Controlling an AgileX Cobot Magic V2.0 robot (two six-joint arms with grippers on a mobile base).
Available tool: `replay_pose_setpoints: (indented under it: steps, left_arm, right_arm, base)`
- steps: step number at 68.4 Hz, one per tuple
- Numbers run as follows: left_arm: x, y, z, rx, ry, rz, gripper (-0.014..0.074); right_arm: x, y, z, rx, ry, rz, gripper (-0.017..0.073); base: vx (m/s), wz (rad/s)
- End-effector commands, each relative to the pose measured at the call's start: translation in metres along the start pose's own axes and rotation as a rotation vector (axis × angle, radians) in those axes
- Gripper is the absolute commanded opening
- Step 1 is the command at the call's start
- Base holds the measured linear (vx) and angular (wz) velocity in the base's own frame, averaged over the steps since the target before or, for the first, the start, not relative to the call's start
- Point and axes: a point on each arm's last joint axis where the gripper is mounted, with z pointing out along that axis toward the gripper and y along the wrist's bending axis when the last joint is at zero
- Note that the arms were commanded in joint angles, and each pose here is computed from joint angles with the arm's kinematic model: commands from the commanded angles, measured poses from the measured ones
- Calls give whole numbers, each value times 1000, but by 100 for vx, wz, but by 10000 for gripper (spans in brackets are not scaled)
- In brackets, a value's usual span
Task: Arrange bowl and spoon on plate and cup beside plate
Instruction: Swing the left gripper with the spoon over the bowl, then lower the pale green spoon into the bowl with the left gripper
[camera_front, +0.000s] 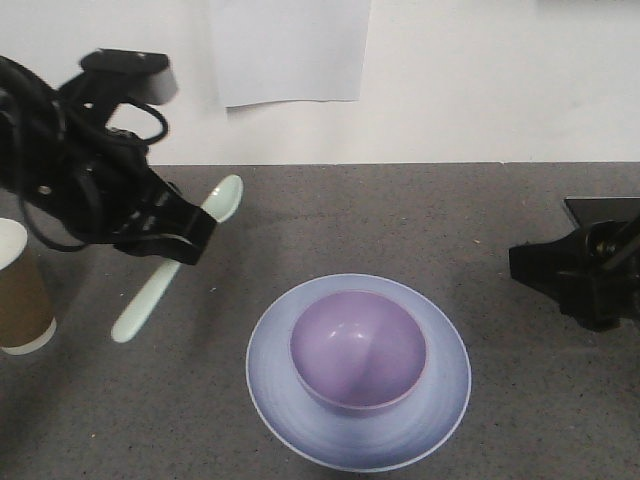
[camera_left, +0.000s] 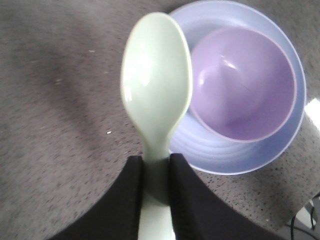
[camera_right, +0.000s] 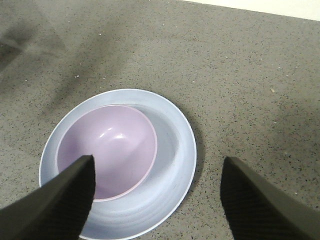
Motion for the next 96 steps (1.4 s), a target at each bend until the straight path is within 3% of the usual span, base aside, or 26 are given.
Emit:
replay_pose_setpoints:
  steps: [1, 20, 38, 79, 96]
  left_arm:
    - [-15, -19, -7, 31, -56, 69, -8]
    - [-47, -60, 30, 55, -27, 249, -8]
    - [-45, -84, 68, 66, 65, 317, -8]
    - [-35, -78, 98, 30, 165, 320, -7]
    - [-34, -81, 98, 69, 165, 334, -6]
  right_arm:
    - [-12, 1, -8, 1, -104, -4, 517]
    - [-12, 1, -8, 1, -104, -4, 517]
    - [-12, 1, -8, 1, -101, -6, 517]
    - [-12, 1, -8, 1, -103, -14, 517]
    - [-13, 1, -8, 1, -111, -14, 517]
  base:
    - [0, 0]
    - [0, 0]
    - [0, 0]
    - [0, 0]
    - [0, 0]
